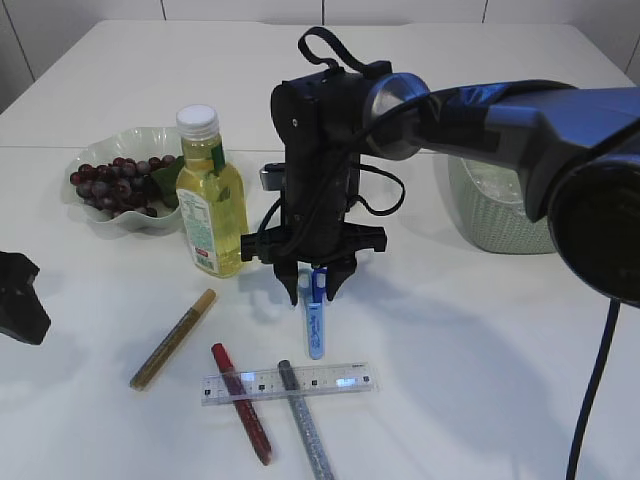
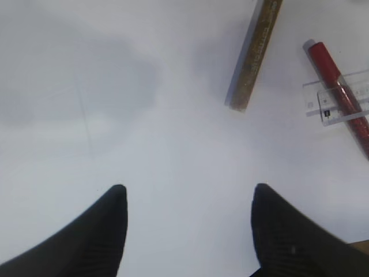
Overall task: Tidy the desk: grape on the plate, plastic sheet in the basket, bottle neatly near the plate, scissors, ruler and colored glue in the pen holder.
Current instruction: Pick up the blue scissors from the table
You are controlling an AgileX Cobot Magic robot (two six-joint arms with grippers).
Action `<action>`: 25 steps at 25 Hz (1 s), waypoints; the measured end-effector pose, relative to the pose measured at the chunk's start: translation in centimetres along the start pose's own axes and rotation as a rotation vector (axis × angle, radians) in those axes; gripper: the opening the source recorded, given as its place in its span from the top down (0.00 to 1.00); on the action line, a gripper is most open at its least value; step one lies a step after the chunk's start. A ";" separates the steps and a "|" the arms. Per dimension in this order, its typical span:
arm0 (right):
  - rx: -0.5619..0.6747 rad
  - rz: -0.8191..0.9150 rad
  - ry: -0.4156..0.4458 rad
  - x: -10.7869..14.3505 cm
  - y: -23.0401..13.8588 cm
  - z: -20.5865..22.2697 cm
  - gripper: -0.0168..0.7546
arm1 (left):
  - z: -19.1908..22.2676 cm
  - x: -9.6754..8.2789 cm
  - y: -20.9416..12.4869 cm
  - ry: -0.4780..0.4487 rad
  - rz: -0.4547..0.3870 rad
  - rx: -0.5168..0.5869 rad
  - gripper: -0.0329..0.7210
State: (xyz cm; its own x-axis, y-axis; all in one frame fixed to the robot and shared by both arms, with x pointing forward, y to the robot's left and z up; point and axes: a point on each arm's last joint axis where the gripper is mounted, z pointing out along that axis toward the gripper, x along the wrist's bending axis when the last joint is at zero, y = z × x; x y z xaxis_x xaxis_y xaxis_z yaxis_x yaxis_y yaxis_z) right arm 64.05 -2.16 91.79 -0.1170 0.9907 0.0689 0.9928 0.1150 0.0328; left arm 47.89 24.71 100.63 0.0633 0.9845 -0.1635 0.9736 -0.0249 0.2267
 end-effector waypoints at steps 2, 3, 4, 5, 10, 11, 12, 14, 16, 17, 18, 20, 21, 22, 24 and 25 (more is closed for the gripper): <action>0.003 0.000 -0.002 0.0 0.0 0.2 0.50 | 0.0 0.0 0.0 0.000 0.000 0.000 0.31; 0.006 0.000 -0.003 0.0 0.0 0.3 0.50 | 0.0 0.0 0.0 0.000 0.000 0.000 0.31; 0.007 0.000 -0.004 0.0 0.0 0.4 0.50 | 0.0 0.0 0.0 0.000 0.000 0.000 0.31; 0.008 0.000 -0.004 0.0 0.0 0.4 0.50 | 0.0 0.0 0.0 0.000 0.000 0.000 0.31; 0.017 0.001 -0.009 0.0 0.0 1.0 0.50 | 0.0 0.0 0.0 0.000 0.000 0.000 0.31; 0.020 0.001 -0.011 -0.1 0.0 1.2 0.50 | 0.0 0.0 0.0 0.000 0.000 0.000 0.31; 0.022 0.001 -0.012 -0.1 0.0 1.3 0.50 | 0.0 0.0 0.0 0.000 0.000 0.000 0.31; 0.025 0.002 -0.011 -0.1 0.0 1.4 0.50 | 0.0 0.0 0.0 0.000 0.000 0.000 0.31; 0.031 0.004 -0.008 0.0 0.0 1.6 0.50 | 0.0 0.0 0.0 0.000 0.000 0.000 0.31; 0.034 0.005 -0.007 0.0 0.0 1.8 0.50 | 0.0 0.0 0.0 0.000 0.000 0.000 0.31; 0.033 0.005 -0.006 0.0 0.0 1.7 0.50 | 0.0 0.0 0.0 0.000 0.000 0.000 0.31; 0.034 0.005 -0.007 0.0 0.0 1.8 0.51 | 0.0 0.0 0.0 0.000 0.000 0.000 0.31; 0.034 0.005 -0.007 0.0 0.0 1.8 0.52 | 0.0 0.0 0.0 0.000 0.000 0.000 0.31; 0.032 0.004 -0.011 0.0 0.0 1.8 0.55 | 0.0 0.0 0.0 0.000 0.000 0.000 0.31; 0.030 0.002 -0.015 -0.1 0.0 1.8 0.62 | 0.0 0.0 0.0 0.000 0.000 0.000 0.31; 0.028 0.000 -0.019 -0.1 0.0 1.8 0.67 | 0.0 0.0 0.0 0.000 0.000 0.000 0.31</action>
State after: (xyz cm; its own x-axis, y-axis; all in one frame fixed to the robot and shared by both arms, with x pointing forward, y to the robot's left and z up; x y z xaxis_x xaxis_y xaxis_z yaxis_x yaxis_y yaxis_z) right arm 64.15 -2.13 89.97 -0.1164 0.9919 0.0501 0.9932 0.1164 0.0045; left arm 47.89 24.71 100.63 0.0633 0.9845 -0.1635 0.9736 -0.0249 0.2267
